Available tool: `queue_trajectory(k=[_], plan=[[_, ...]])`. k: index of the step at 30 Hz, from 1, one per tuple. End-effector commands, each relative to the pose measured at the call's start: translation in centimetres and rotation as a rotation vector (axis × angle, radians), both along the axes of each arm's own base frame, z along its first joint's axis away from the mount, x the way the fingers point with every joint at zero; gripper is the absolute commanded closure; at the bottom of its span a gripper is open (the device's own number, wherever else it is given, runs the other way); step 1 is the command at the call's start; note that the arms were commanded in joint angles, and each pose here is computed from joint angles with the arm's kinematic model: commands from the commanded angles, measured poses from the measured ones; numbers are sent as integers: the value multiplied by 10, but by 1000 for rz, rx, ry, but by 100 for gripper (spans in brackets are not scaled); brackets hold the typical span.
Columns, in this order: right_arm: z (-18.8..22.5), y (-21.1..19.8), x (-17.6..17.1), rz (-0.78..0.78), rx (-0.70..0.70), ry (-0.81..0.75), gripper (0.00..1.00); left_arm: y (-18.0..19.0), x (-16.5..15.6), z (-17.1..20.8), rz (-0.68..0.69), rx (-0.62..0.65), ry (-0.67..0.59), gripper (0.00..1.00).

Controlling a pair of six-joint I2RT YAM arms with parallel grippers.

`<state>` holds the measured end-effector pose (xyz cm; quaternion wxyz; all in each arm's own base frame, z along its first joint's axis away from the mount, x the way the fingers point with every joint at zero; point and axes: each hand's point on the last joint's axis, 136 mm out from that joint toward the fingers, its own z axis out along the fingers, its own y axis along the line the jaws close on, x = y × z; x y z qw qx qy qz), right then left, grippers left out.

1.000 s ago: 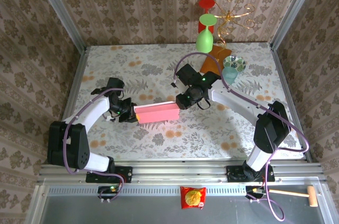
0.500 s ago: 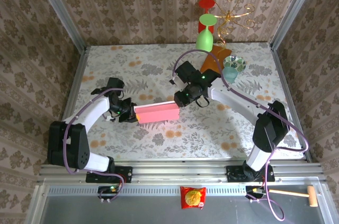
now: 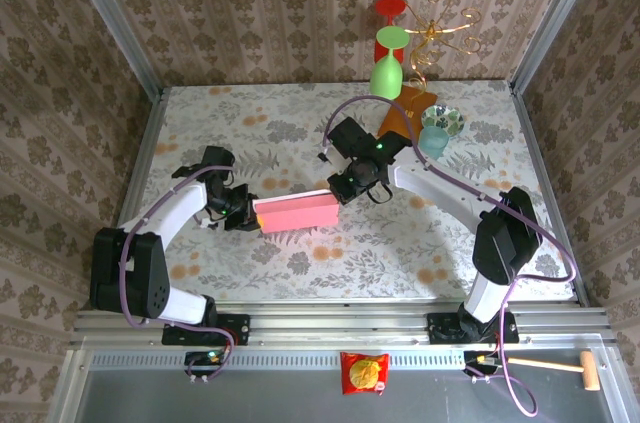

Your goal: Fold the paper box

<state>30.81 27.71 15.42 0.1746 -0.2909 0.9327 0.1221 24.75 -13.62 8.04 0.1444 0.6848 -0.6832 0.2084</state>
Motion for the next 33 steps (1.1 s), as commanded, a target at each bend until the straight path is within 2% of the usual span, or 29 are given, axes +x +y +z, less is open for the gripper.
queue_trajectory(k=[1,5,10,21,33], plan=[[6,2,1,-8,9,-2,94,11,-1,-7,30,57,35,100],[10,4,-1,-29,30,1,100,11,0,-8,37,55,36,100],[9,10,-9,-67,41,12,100,9,3,-11,60,38,31,100],[0,6,-9,-278,107,31,100,9,4,-13,82,35,30,100],[-9,-1,-13,-357,84,47,100,8,5,-14,87,30,33,100]])
